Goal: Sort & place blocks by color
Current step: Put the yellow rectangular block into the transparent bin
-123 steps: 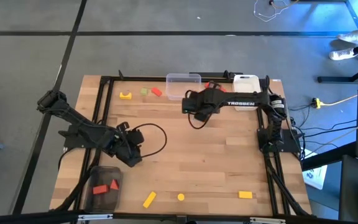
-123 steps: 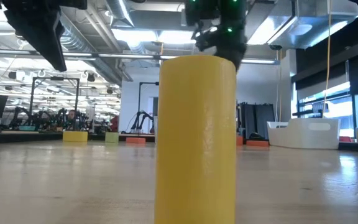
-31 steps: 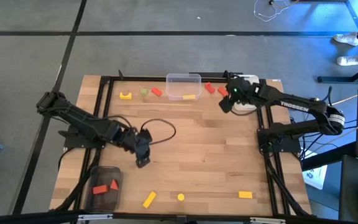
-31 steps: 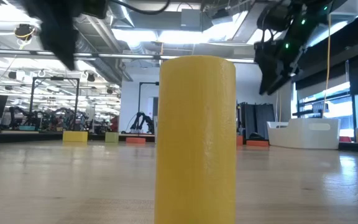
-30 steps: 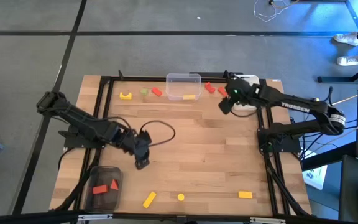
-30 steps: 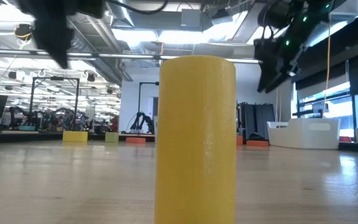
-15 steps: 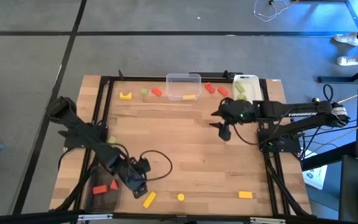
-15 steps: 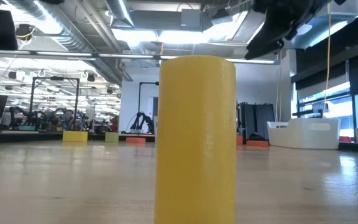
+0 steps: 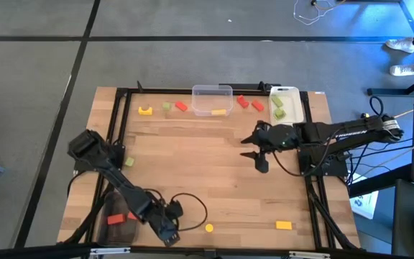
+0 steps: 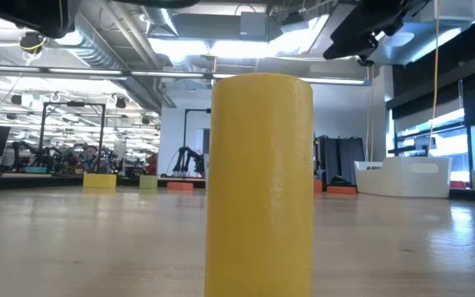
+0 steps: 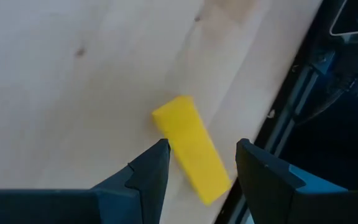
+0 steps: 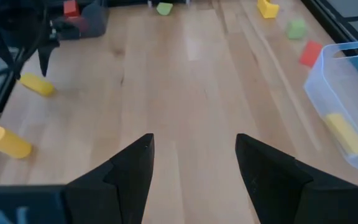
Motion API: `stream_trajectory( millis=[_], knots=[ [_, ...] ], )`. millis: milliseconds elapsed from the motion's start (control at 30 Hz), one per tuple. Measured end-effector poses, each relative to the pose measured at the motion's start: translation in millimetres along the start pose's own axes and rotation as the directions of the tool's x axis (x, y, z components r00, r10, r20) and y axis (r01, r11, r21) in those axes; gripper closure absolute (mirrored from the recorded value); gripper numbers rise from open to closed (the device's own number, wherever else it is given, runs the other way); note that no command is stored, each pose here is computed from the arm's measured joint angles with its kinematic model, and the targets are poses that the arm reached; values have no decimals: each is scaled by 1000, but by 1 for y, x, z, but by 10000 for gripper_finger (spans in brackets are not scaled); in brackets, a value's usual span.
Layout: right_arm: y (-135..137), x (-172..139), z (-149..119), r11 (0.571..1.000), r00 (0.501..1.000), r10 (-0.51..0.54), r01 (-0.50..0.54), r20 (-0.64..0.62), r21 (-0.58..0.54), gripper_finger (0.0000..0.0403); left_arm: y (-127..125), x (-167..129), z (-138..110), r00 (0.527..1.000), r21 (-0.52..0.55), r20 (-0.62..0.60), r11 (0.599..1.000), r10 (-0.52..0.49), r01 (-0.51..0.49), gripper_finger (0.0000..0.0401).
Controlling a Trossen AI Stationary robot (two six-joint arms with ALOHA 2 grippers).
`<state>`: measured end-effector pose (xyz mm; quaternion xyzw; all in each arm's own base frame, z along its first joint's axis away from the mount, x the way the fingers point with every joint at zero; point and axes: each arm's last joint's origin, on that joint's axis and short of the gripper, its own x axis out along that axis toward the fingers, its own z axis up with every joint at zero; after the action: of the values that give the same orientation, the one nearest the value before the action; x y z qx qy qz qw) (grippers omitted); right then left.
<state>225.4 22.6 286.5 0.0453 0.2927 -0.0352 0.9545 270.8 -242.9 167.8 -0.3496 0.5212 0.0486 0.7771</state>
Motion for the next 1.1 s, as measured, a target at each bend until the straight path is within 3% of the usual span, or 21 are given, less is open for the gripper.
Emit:
stream_trajectory(
  millis=[200, 433, 533, 700, 1100],
  knots=[
    [2, 0, 2, 1000, 1000, 8, -8, 19, 4, 176, -19, 6, 2, 1000, 48, 5, 999, -5, 5, 227],
    [2, 0, 3, 1000, 1000, 9, -9, 28, 4, 176, -29, -14, 4, 991, 76, 23, 989, 129, -130, 227],
    [2, 0, 3, 1000, 1000, 9, -9, 28, 3, 176, -27, -19, 2, 981, -3, 18, 981, 193, -193, 227],
    [2, 0, 3, 1000, 1000, 9, -9, 28, 1, 176, -26, -18, 3, 980, -140, 16, 971, 200, -195, 227],
    [2, 0, 2, 1000, 1000, 8, -8, 27, -2, 176, -23, -1, -5, 973, -153, -47, 961, 227, -231, 227]
  ],
)
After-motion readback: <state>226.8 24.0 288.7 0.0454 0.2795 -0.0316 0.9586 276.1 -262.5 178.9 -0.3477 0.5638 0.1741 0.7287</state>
